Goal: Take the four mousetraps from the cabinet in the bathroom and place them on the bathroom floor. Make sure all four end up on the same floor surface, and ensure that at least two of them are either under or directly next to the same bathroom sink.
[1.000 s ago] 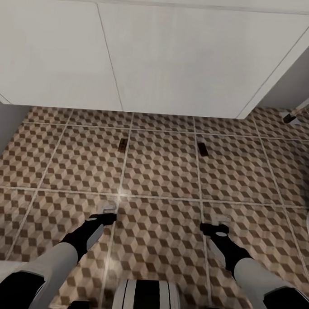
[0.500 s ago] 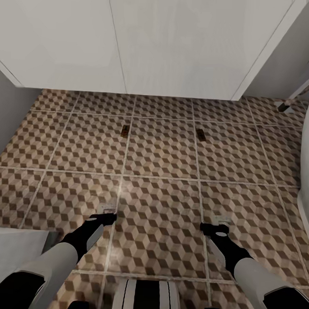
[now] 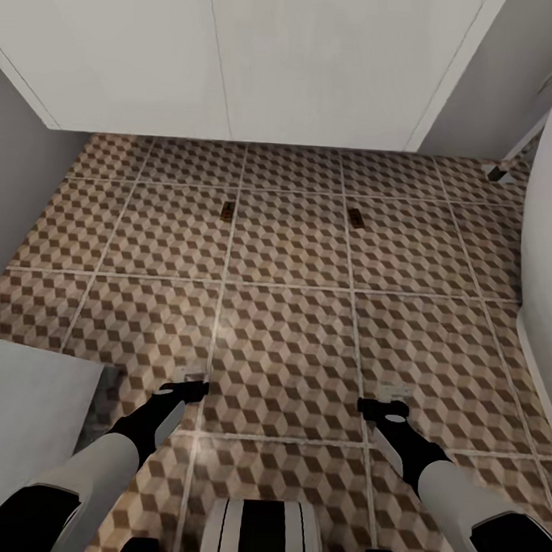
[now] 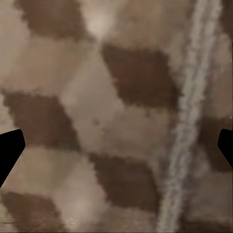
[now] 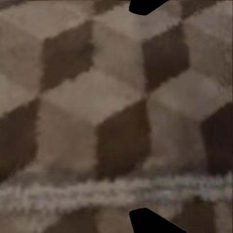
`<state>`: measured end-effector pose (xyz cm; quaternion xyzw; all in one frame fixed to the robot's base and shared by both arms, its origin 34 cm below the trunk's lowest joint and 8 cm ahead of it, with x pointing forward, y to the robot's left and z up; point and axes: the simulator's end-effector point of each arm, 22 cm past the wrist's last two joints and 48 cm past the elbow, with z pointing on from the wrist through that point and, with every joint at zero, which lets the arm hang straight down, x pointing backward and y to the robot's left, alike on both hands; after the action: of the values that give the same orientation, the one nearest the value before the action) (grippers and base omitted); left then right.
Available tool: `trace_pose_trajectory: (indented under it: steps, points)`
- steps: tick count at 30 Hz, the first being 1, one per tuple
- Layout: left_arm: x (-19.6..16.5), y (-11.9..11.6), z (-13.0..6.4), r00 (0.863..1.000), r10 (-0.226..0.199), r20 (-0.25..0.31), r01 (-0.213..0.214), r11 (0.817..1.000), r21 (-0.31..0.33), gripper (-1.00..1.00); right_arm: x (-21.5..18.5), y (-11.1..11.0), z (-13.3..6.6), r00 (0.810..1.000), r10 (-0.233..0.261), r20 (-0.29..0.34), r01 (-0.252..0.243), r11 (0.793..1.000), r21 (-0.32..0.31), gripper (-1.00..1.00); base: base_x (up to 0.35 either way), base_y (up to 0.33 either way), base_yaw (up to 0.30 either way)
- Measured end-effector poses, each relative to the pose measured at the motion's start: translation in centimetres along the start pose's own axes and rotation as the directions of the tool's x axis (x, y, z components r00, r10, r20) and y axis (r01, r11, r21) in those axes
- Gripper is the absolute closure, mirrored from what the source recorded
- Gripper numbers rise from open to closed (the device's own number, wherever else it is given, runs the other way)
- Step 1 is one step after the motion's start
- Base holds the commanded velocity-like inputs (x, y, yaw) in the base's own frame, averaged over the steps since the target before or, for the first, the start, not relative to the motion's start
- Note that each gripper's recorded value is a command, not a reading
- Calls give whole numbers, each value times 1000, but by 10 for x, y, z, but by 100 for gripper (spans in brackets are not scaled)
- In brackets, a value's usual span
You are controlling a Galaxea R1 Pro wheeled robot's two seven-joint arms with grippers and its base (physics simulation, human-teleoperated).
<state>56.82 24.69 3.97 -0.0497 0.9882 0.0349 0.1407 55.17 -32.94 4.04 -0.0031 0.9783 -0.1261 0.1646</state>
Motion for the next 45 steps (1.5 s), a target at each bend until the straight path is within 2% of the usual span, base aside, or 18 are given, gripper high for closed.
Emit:
trace_pose_trajectory:
  steps: [14,37,45]
  points:
    - [0,-1,0,1000,1,1,-1,1000,1,-100,0,0,0,1000,0,0,0,1000,0,-100,-285,0,0]
    - [-1,-1,-1,1000,1,5,-1,1000,-5,-100,0,0,0,1000,1,0,-1,1000,1,-100,-22,0,0]
    - [-20,-2,-13,999,-2,37,3,1000,-3,-100,-19,-4,-11,999,9,32,-9,1000,2,-100,0,0,0]
